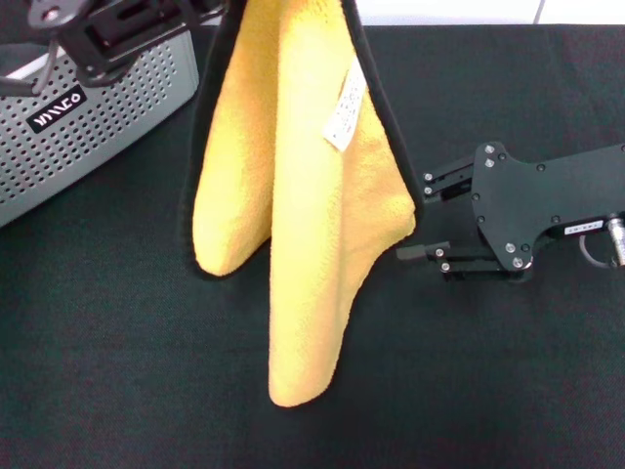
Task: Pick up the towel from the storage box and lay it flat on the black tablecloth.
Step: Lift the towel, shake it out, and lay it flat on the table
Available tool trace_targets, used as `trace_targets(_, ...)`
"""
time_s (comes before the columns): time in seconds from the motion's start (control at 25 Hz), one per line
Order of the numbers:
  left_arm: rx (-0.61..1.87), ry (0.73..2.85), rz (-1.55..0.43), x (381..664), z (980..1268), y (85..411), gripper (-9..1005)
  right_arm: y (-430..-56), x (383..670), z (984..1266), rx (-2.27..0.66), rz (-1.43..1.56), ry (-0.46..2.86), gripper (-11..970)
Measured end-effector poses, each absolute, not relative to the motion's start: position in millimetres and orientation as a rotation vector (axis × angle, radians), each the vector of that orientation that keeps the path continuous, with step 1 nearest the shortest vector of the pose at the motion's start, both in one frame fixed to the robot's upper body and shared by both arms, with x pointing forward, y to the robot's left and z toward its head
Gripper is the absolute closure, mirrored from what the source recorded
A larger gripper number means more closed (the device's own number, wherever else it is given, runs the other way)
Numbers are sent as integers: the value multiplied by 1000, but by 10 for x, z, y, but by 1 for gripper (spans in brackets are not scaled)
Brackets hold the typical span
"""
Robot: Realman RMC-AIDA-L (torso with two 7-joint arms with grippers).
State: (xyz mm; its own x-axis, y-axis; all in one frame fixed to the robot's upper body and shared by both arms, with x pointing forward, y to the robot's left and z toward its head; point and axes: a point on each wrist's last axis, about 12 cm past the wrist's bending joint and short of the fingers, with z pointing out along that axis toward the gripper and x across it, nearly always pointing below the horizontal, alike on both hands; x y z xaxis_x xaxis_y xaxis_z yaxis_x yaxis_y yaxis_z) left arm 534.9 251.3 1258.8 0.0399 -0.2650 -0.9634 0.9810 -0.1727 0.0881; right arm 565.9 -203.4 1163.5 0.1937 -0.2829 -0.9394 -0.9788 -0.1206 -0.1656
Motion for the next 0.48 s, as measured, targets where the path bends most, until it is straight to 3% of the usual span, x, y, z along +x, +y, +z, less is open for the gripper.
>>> trace_targets(0.48,1152,873,-1387,5343,12582,2558,990,-2100,5637,11607,-1578,981,1264,596)
